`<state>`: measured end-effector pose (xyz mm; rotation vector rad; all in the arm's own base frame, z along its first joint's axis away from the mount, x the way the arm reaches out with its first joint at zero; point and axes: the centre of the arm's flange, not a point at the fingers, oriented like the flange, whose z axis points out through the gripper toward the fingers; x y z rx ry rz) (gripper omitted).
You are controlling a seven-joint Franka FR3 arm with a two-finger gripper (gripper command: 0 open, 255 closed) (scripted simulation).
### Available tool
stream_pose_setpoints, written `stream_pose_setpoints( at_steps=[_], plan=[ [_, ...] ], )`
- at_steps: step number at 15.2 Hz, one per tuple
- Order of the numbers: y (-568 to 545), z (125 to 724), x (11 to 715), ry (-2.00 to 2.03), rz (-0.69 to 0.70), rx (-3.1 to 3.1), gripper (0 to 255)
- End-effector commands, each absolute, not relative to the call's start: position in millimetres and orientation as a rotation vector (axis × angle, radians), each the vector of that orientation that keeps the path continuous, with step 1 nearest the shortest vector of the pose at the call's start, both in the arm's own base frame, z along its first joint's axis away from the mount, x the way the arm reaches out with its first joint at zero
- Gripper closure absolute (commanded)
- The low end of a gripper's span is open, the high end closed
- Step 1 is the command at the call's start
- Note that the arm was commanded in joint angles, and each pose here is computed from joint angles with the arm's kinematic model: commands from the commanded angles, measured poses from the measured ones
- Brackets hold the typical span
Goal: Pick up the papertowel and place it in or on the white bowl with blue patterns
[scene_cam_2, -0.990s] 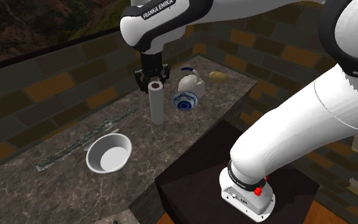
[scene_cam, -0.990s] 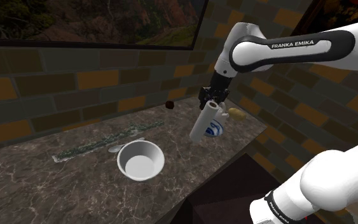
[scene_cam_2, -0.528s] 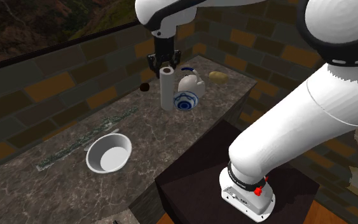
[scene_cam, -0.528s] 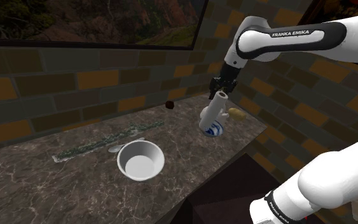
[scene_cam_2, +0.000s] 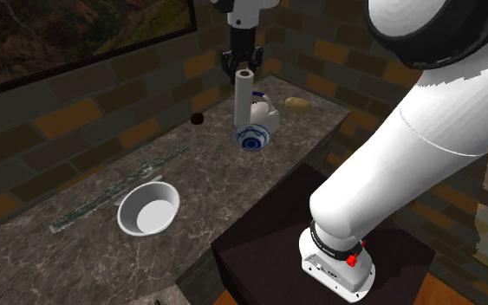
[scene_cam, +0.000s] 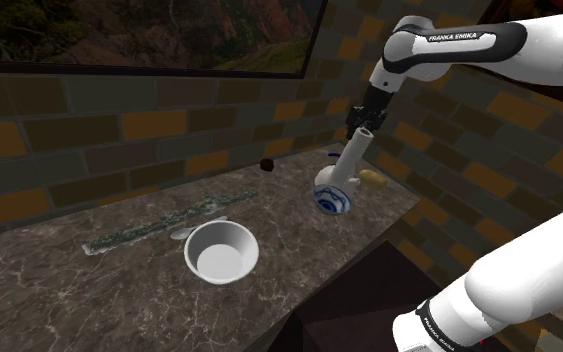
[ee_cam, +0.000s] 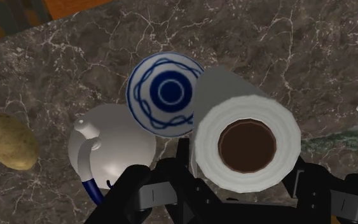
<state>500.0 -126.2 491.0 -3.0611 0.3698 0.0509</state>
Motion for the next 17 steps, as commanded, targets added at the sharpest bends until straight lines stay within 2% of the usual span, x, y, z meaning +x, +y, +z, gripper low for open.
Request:
stream_pose_setpoints(
  at_steps=[1, 6, 17],
  plan=[
    [-152, 499, 507, 0.368, 0.051, -3.062, 255],
    [-207, 515, 523, 0.368, 0.051, -3.062, 255],
    [-207, 457, 523, 0.368, 0.051, -3.062, 255]
  ],
)
